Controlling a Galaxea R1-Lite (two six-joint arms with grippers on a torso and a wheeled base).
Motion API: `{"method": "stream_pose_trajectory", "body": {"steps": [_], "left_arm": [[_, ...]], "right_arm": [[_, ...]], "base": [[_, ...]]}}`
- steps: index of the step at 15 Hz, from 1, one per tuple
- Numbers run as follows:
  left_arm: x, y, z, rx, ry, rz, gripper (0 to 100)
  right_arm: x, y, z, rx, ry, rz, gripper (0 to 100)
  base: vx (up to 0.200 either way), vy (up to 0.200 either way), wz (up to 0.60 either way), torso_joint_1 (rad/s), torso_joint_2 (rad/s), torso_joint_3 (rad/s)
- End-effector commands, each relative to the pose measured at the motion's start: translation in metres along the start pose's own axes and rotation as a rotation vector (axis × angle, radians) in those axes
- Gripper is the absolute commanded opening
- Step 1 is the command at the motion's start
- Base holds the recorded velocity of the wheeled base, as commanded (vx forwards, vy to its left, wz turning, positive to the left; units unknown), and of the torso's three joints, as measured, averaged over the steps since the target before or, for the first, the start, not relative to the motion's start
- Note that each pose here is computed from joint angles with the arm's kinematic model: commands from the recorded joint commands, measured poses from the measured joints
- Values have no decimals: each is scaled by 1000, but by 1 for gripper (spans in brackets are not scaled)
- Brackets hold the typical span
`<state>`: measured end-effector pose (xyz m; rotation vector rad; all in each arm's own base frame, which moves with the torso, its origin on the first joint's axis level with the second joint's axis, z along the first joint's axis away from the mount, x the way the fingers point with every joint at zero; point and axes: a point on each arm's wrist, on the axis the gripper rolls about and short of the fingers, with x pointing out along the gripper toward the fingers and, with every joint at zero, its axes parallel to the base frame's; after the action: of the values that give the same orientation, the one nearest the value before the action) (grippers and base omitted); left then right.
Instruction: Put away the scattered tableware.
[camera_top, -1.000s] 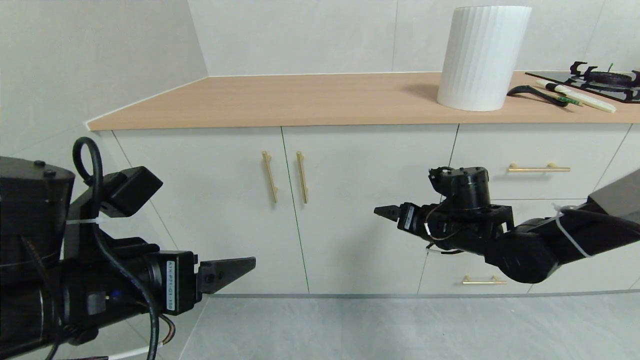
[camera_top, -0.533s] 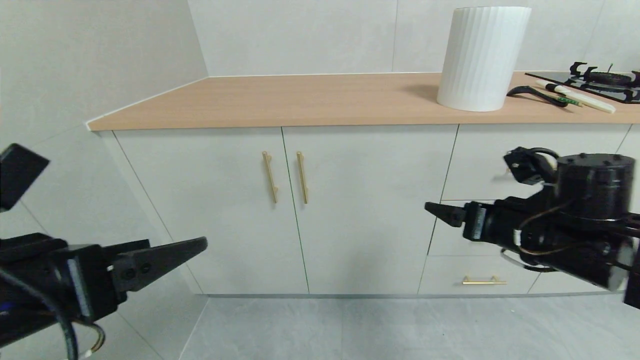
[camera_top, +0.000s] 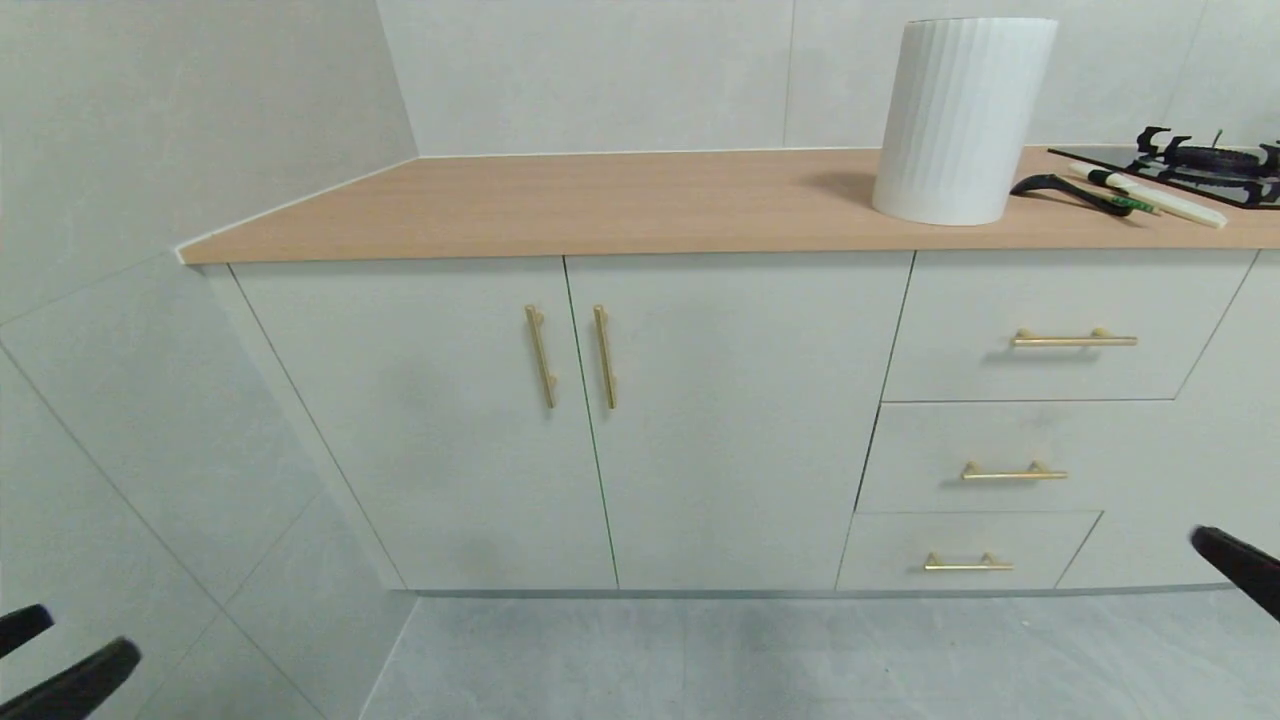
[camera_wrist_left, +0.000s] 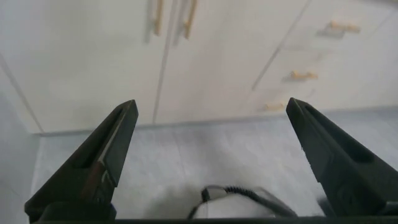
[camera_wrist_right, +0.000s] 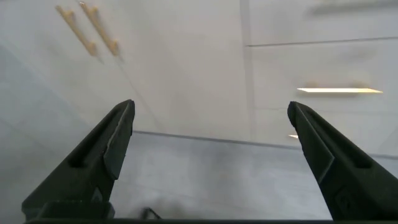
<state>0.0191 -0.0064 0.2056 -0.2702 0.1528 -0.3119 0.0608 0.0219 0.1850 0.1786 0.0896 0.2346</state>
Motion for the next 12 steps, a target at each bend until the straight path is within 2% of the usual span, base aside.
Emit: {"method": "stream_pose_trajectory", "body": {"steps": [1,3,4,5,7,8,10,11,12], "left_arm": [[-38,8,-21,12,-145,33,100],[-50,9,-32,43,-191,79,100],[-58,10,-42,81,-232,108,100],[-62,10,-48,107,-252,127,100],[-64,10,-51,116,-261,136,100],[-59,12,-57,123,-255,234,100],[-55,11,-64,155,-247,333,100],[-58,9,-68,172,-276,384,100],[-61,8,-75,195,-299,385,100]], "right_arm": [[-78,-17,-30,-76,-169,-120,100],[-89,-17,-37,-127,-200,-178,100],[-97,-16,-44,-155,-214,-221,100],[-98,-16,-46,-158,-211,-260,100],[-98,-16,-47,-155,-215,-298,100],[-96,-17,-51,-146,-209,-388,100],[-98,-15,-66,-171,-218,-480,100],[-96,-17,-73,-181,-199,-480,100],[-93,-19,-81,-178,-175,-486,100]], "base": [[0,0,0,0,0,0],[0,0,0,0,0,0],[0,0,0,0,0,0],[0,0,0,0,0,0],[0,0,0,0,0,0],[0,0,0,0,0,0],[0,0,0,0,0,0],[0,0,0,0,0,0],[0,0,0,0,0,0]]}}
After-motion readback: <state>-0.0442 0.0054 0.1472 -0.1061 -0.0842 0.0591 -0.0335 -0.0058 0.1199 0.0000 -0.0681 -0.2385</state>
